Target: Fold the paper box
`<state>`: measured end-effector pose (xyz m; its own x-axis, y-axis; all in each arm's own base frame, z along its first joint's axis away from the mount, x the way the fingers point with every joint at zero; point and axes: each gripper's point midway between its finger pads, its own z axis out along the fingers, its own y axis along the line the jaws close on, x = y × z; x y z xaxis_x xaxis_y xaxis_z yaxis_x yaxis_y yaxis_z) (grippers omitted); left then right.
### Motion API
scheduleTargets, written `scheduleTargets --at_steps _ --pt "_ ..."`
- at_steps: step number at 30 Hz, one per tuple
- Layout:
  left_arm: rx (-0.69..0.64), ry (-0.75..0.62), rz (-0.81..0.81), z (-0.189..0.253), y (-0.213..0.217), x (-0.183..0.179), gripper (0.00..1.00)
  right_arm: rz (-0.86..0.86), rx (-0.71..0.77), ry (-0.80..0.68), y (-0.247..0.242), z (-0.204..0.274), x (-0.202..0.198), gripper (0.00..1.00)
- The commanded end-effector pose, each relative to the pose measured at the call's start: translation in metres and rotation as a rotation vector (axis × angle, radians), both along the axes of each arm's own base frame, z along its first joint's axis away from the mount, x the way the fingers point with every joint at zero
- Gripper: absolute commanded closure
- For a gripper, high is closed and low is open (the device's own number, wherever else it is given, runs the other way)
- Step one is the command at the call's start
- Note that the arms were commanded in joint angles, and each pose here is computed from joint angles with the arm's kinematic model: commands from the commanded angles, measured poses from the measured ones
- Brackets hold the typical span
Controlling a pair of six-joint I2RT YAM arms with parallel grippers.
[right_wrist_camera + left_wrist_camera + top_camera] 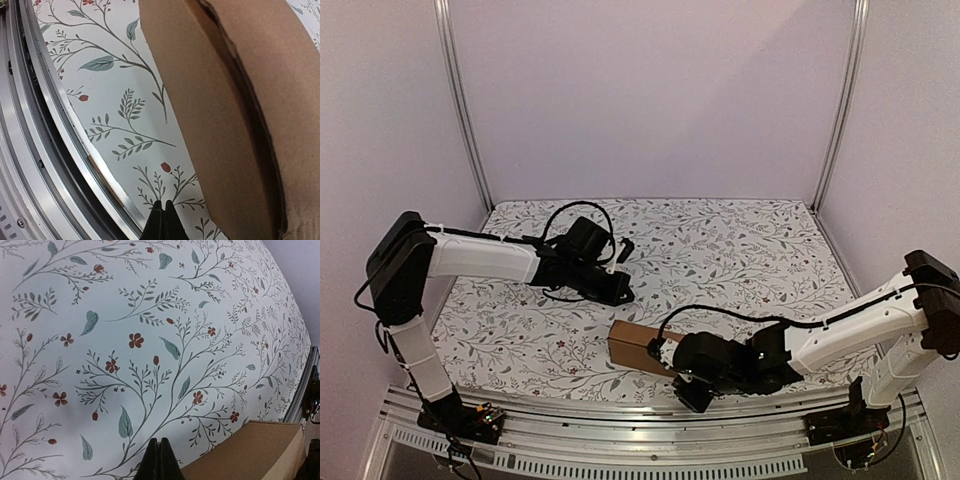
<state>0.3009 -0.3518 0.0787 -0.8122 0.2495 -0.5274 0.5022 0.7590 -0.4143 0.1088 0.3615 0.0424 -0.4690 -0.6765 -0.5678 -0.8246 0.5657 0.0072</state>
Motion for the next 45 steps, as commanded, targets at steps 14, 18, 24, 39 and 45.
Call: scheduleTargets --at_steps 14,18,24,39,45 --pt "-0.006 0.135 -0.036 -0.023 0.012 -0.023 1.00 -0.215 -0.033 -0.083 -0.019 0.011 0.062 1.00" --pt "-0.022 0.154 -0.043 -0.023 0.016 -0.035 1.00 -0.245 -0.006 -0.092 -0.010 0.016 0.080 1.00" --pt "-0.046 0.157 -0.041 -0.020 0.021 -0.048 1.00 -0.268 0.019 -0.092 0.008 0.013 0.103 1.00" --pt "-0.123 0.123 -0.070 -0.003 0.008 -0.078 1.00 -0.286 0.152 0.034 0.048 -0.004 0.156 1.00" --pt "-0.099 0.095 -0.062 0.001 0.013 -0.076 1.00 -0.313 0.142 0.050 0.031 -0.008 0.159 1.00"
